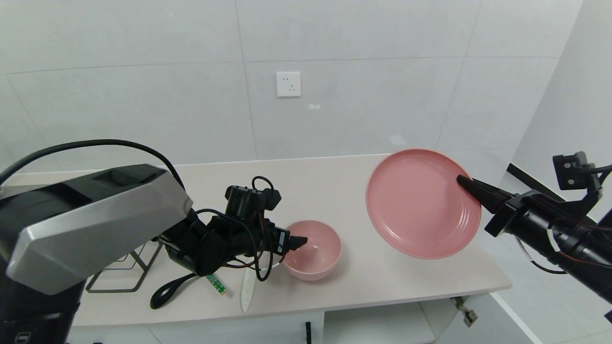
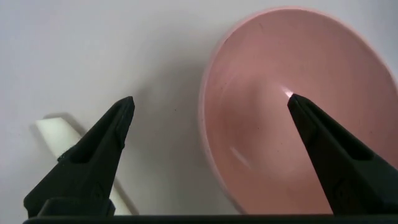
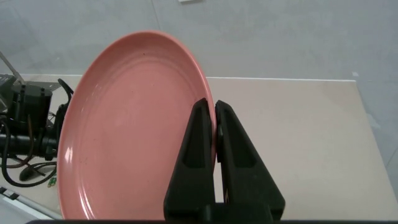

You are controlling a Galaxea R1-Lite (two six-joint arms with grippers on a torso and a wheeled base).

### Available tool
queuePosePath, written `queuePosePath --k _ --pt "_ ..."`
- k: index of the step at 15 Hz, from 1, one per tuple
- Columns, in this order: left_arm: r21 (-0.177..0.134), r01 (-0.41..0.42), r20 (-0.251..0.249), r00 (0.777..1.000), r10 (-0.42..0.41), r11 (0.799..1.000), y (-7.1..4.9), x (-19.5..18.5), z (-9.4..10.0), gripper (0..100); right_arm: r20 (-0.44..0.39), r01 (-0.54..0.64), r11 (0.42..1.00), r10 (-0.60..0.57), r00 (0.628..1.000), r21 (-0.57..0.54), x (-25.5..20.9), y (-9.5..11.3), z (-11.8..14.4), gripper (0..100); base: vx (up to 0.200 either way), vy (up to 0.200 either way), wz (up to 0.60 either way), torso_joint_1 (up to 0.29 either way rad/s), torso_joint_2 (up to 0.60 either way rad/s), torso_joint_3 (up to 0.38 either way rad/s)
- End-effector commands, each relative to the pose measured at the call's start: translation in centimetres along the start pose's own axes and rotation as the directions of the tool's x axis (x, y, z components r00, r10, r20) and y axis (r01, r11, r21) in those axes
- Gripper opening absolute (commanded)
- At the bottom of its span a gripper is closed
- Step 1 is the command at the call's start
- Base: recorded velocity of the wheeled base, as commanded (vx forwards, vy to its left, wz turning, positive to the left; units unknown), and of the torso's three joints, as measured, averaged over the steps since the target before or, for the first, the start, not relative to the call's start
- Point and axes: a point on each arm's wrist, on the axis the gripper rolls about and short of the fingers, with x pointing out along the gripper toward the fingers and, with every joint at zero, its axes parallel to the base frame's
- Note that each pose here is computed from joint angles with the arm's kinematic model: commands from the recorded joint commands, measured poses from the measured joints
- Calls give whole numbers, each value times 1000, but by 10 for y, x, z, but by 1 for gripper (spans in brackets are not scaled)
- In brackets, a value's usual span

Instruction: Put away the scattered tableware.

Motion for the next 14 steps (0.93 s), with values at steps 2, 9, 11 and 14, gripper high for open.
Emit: queuePosePath --k 2,9,11,14 --pt "3 10 -26 1000 -10 1000 -3 9 -8 100 7 1 1000 -1 1000 -2 -1 0 1 0 0 0 0 0 0 0" --pt "13 -7 -4 1000 7 1000 -10 0 1 0 7 2 1000 -2 1000 -3 -1 0 2 0 0 0 0 0 0 0" --pt "20 -10 61 998 9 1000 -13 -22 21 0 12 1 1000 -1 1000 -4 -1 0 3 0 0 0 0 0 0 0" --pt "23 -10 90 996 8 1000 -18 -48 33 0 15 4 1000 -4 1000 -5 -1 -1 3 0 0 0 0 0 0 0"
